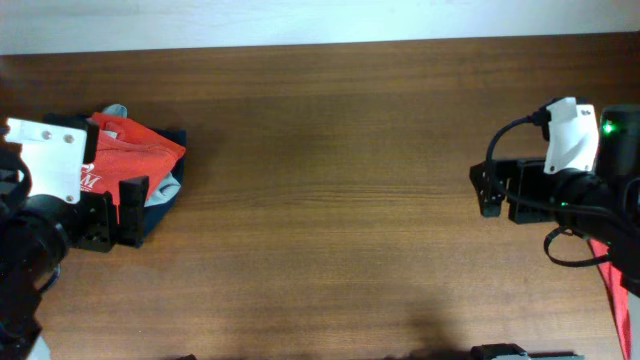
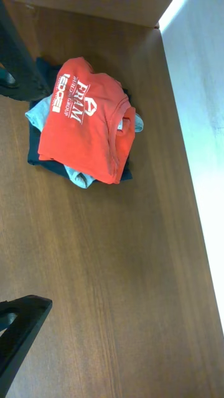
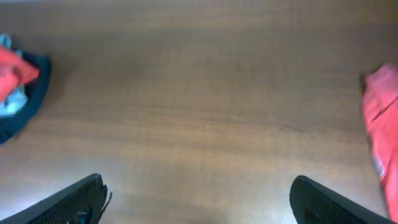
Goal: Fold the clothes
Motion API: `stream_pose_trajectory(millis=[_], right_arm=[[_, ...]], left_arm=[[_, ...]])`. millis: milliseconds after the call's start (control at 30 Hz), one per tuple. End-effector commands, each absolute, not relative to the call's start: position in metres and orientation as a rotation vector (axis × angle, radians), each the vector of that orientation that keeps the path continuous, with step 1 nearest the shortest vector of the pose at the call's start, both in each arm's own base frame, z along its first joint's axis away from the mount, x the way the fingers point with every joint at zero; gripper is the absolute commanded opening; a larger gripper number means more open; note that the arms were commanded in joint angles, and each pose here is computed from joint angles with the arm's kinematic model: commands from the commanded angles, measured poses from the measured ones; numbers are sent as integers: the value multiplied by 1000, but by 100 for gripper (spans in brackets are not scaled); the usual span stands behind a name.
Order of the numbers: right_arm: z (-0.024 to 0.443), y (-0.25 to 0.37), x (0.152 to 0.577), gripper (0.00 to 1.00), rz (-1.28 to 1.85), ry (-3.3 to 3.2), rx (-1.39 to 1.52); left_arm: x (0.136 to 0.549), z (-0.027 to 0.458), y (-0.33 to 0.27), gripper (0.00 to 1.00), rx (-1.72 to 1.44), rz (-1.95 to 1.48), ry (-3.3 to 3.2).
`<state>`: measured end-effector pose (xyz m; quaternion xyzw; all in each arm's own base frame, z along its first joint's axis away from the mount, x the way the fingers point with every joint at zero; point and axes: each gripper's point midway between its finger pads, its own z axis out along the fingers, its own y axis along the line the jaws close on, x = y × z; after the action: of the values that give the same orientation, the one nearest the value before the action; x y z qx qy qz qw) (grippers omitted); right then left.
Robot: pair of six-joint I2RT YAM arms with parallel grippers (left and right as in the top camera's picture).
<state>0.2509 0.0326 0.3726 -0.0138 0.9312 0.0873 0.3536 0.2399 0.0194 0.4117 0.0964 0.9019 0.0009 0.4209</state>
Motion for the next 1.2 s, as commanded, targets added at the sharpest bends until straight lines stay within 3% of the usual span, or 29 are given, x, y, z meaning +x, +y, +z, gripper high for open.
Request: stream_pose_trajectory(millis=[0,200,300,633,1167], right_arm=[[390,26,262,99,140,2308,-90],[431,26,280,99,25,2006,-261],[426,26,274,99,-10,1900,-289],[270,25,221,99,1,1979,-294],[159,29,205,99,16,1881,-305]], left_arm=[[238,412,19,100,230,2,2258],[238,412,19,99,230,1,2261],[238,412,19,99,230,1,2260],[238,412,19,99,230,0,2261],[238,412,19,100,230,0,2262]])
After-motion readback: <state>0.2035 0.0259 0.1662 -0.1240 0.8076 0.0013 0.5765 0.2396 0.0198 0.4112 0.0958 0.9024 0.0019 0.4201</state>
